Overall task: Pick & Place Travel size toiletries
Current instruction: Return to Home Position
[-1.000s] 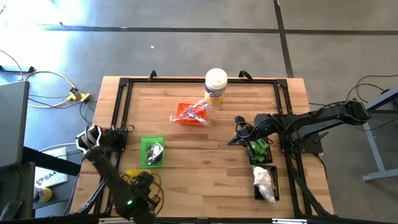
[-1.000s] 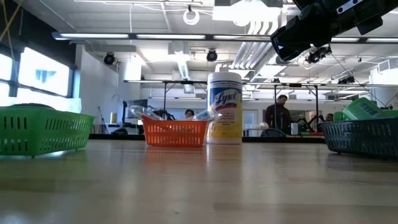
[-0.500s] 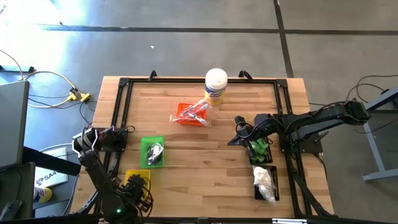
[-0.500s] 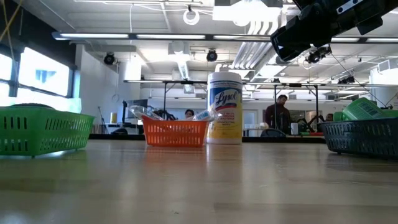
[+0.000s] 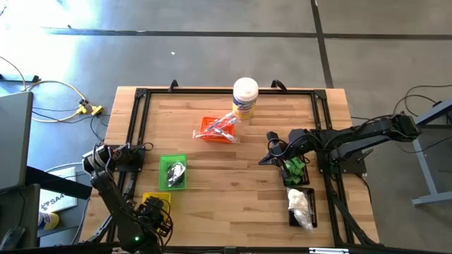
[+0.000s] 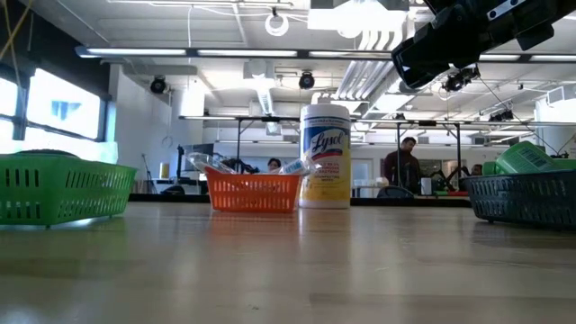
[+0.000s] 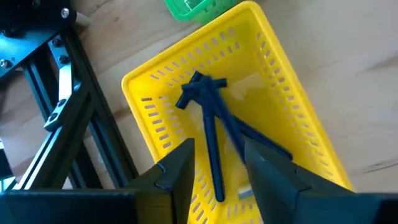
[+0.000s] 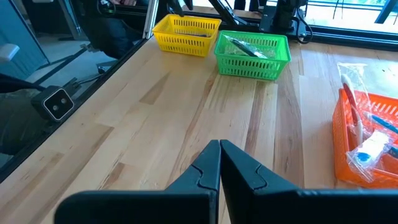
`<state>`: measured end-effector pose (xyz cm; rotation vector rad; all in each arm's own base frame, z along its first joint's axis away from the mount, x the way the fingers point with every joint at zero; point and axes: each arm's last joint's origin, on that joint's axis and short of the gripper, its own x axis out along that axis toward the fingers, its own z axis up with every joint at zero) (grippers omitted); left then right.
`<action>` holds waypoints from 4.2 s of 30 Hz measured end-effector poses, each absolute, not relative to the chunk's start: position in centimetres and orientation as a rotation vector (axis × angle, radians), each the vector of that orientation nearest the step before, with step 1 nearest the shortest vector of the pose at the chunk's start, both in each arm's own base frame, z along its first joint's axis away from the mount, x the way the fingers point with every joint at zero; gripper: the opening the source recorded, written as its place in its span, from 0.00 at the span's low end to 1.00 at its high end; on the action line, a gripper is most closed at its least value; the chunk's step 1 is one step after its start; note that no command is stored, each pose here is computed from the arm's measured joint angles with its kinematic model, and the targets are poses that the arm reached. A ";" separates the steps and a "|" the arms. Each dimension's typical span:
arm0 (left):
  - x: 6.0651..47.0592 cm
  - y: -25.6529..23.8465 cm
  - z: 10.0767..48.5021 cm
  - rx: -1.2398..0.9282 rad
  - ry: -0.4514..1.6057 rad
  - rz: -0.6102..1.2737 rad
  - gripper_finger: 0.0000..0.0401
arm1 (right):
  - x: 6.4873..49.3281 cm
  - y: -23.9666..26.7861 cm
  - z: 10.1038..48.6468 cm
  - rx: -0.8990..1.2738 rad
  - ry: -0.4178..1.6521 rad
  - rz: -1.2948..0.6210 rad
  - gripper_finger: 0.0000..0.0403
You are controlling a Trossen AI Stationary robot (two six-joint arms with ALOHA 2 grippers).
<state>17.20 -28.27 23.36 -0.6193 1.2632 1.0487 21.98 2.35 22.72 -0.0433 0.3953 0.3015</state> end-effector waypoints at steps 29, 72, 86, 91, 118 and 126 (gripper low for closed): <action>23.1 -27.1 24.0 -0.542 0.566 0.736 0.00 | 21.9 2.3 22.6 -0.134 0.396 0.317 0.01; 35.7 -1.4 17.9 -0.079 1.115 0.676 0.00 | 22.1 0.4 22.6 -0.335 0.400 0.111 0.01; 35.8 -0.9 18.7 -0.028 0.993 0.520 0.00 | 22.1 0.5 22.6 -0.041 0.410 0.051 0.01; 36.1 -1.1 19.1 0.004 0.986 0.400 0.00 | 22.1 0.5 22.6 0.026 0.415 0.037 0.01; 36.3 -1.5 19.0 0.074 1.020 0.187 0.00 | 21.7 0.4 21.9 0.023 0.503 0.010 0.01; 36.5 -1.5 19.1 0.066 0.996 0.190 0.00 | 21.8 0.4 21.9 0.039 0.494 0.008 0.01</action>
